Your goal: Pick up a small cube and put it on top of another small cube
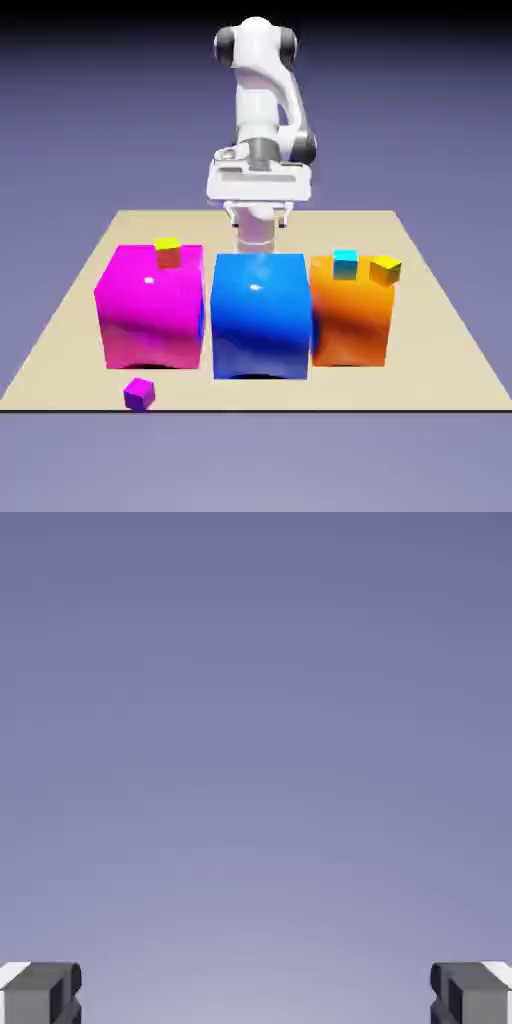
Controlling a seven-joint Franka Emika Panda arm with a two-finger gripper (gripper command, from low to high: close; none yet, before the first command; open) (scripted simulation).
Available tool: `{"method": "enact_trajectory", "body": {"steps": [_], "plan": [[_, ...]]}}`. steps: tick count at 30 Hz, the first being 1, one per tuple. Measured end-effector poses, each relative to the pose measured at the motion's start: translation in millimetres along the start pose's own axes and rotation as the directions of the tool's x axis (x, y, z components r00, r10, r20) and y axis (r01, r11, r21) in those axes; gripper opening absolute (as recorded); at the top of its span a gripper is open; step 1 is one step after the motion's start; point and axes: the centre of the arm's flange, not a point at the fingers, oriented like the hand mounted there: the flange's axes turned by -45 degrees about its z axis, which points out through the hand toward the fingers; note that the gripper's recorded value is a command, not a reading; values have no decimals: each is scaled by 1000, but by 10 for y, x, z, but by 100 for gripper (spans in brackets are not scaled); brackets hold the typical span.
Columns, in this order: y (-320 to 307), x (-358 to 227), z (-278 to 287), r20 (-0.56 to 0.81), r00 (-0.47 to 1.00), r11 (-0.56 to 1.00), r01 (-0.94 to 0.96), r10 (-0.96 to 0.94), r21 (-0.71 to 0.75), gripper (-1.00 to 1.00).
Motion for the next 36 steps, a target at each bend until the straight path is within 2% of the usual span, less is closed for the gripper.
{"method": "enact_trajectory", "body": {"steps": [7,9,23,29,36], "plan": [[240,855,-317,-94,930,930,344,-356,-129,0],[364,917,-201,-62,915,913,389,-398,-119,0],[1224,116,1559,272,792,836,497,-546,231,0],[1495,-380,2142,346,684,763,524,-642,379,0],[1800,-903,2617,371,536,647,552,-759,527,0]]}}
